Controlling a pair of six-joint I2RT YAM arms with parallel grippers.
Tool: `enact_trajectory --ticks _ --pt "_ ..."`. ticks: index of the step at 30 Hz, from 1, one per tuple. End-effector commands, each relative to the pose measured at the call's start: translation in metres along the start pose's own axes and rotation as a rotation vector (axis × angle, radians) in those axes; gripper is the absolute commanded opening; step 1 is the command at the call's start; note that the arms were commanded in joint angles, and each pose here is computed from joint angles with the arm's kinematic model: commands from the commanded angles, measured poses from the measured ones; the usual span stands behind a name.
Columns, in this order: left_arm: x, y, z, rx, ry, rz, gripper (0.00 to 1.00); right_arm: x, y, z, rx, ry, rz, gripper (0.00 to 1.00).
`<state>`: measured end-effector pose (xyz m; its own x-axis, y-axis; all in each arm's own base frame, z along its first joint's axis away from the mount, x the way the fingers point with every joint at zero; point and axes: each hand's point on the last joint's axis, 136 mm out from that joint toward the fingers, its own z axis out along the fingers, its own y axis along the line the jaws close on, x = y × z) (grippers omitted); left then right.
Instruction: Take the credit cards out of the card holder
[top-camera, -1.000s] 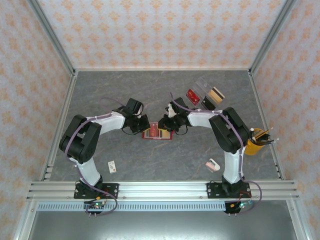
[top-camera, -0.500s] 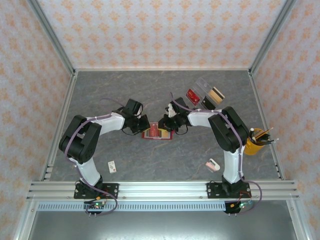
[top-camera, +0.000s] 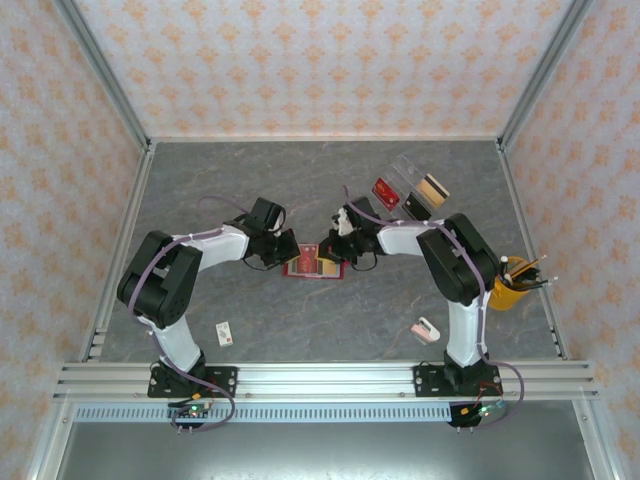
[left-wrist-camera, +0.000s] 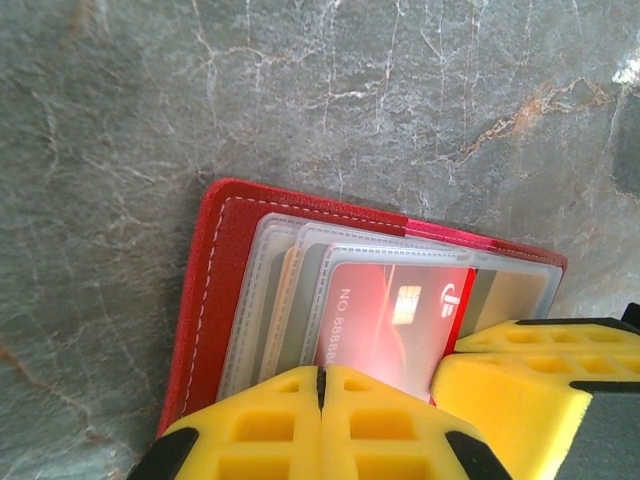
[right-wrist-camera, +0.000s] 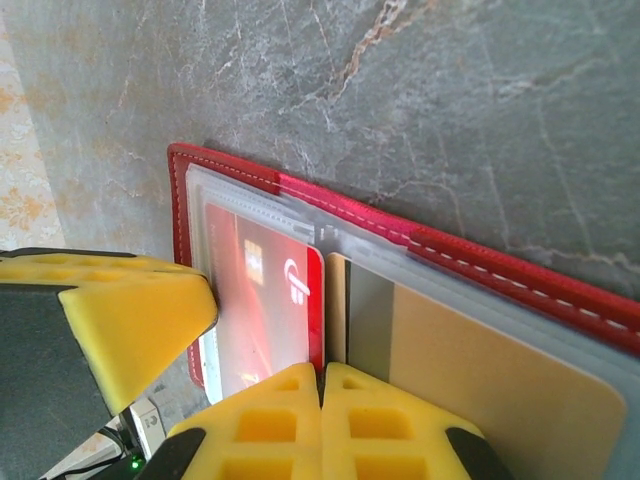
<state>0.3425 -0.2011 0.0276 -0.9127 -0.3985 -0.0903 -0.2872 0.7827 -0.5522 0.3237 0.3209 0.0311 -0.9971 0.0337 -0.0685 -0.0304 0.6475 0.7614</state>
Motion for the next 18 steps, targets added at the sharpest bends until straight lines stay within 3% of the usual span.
enact_trajectory --ticks 1,11,18 --pt "0.015 0.039 -0.002 -0.152 0.03 -0.036 0.02 0.0 -0.004 -0.011 0.005 -0.023 -0.009 0.0" --pt "0.014 0.035 -0.001 -0.14 0.036 -0.023 0.04 0.004 -0.005 -0.013 0.006 -0.001 -0.009 0.0" --pt "0.021 0.05 0.008 -0.175 0.058 -0.053 0.03 0.009 0.006 -0.01 -0.044 0.038 0.021 0.19"
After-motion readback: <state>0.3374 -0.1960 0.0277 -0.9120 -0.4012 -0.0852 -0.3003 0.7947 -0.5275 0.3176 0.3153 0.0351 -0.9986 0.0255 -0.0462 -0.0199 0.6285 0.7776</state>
